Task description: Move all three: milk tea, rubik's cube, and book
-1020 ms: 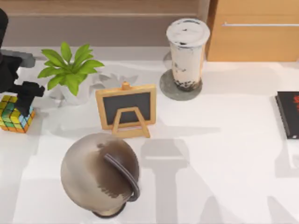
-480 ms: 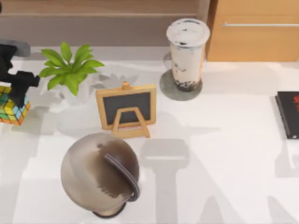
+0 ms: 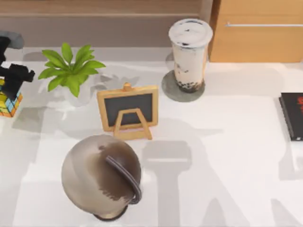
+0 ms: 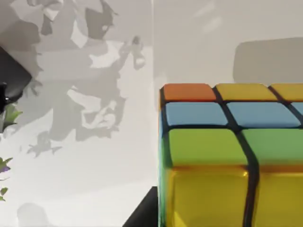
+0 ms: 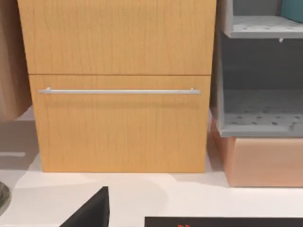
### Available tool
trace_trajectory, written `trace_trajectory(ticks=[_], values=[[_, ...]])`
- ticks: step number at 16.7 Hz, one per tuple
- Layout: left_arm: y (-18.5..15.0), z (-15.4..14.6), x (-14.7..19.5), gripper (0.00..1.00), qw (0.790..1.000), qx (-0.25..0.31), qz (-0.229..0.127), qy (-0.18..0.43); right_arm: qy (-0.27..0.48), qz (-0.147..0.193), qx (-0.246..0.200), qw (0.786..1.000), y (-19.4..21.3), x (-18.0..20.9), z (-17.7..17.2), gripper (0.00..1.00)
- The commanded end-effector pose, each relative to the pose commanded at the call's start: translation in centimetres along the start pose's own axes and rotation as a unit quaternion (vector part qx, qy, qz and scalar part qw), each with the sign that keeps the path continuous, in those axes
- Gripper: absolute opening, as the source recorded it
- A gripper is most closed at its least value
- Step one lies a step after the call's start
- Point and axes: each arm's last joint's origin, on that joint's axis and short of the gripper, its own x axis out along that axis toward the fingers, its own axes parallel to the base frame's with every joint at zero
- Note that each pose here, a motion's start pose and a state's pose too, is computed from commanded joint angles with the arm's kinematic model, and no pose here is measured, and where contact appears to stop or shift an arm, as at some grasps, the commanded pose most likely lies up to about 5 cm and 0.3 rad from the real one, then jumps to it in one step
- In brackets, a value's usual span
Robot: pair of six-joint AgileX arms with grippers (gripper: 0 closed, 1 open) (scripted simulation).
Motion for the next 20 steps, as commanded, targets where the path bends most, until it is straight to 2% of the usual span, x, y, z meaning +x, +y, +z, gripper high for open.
trace_trajectory(ticks=[3,5,7,9,12,14,16,20], values=[[0.1,0.1,-5.0,0.0,0.991,-0.005,0.08,-0.111,0.0,0.0,0.0,1.0,0.0,0.0,0.0,1.0],[-0.5,-0.1,-9.5,0.0,0.967,-0.019,0.137,-0.212,0.0,0.0,0.0,1.0,0.0,0.0,0.0,1.0],[-1.7,-0.4,-14.2,0.0,0.927,-0.043,0.183,-0.325,0.0,0.0,0.0,1.0,0.0,0.0,0.0,1.0],[-3.6,-0.6,-18.4,0.0,0.874,-0.07,0.199,-0.438,0.0,0.0,0.0,1.0,0.0,0.0,0.0,1.0],[-7.2,-0.8,-22.7,0.0,0.791,-0.104,0.171,-0.579,0.0,0.0,0.0,1.0,0.0,0.0,0.0,1.0],[-9.8,-0.6,-24.0,0.0,0.749,-0.116,0.133,-0.639,0.0,0.0,0.0,1.0,0.0,0.0,0.0,1.0],[-12.5,0.0,-23.6,0.0,0.73,-0.114,0.094,-0.667,0.0,0.0,0.0,1.0,0.0,0.0,0.0,1.0],[-16.2,1.2,-21.4,0.0,0.732,-0.092,0.042,-0.674,0.0,0.0,0.0,1.0,0.0,0.0,0.0,1.0]])
